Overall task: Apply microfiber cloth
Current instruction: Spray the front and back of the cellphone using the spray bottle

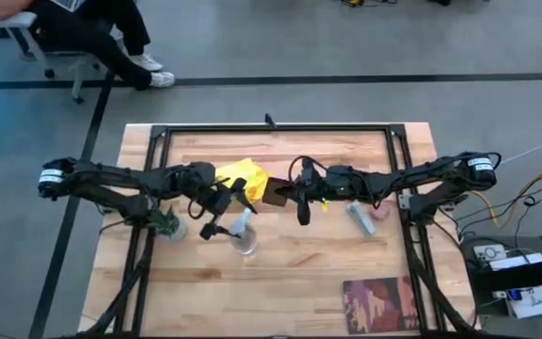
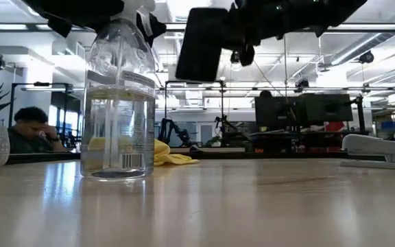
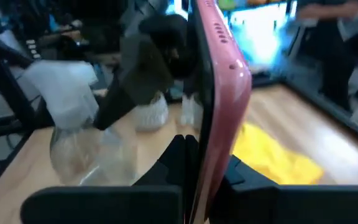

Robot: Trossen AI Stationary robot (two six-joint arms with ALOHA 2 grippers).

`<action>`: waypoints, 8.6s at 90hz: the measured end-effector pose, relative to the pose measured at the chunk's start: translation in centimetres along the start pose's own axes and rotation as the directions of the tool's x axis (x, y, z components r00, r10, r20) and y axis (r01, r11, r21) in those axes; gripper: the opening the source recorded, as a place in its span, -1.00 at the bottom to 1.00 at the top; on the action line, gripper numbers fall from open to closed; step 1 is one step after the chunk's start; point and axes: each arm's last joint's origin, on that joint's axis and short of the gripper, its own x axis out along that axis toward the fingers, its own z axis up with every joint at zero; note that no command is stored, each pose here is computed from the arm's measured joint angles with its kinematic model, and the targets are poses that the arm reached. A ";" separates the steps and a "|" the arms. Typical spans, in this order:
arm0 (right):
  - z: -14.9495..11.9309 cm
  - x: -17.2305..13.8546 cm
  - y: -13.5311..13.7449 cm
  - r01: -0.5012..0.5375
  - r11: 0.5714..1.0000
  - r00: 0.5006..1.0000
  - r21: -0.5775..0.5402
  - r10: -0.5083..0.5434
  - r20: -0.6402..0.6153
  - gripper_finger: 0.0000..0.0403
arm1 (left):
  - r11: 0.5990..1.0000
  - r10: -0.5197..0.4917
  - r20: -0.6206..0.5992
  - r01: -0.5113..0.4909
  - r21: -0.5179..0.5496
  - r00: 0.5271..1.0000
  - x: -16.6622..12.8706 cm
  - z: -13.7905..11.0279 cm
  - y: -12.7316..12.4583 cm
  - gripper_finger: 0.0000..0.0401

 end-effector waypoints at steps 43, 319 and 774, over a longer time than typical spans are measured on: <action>1.2 -0.1 0.1 0.031 0.996 0.992 -0.087 -0.020 0.123 -0.98 | 1.000 0.027 -0.016 -0.027 -0.007 1.000 0.0 -0.2 0.0 0.75; 1.0 1.1 3.3 0.296 0.955 0.931 -0.001 -0.288 0.223 -0.99 | 0.994 0.075 -0.057 -0.079 -0.074 0.996 0.0 -0.6 0.1 0.03; -4.1 8.9 6.6 -0.434 -0.510 0.705 -0.743 -0.705 0.073 -0.99 | 0.878 0.059 -0.058 -0.080 -0.471 0.997 -1.6 -0.4 0.4 0.22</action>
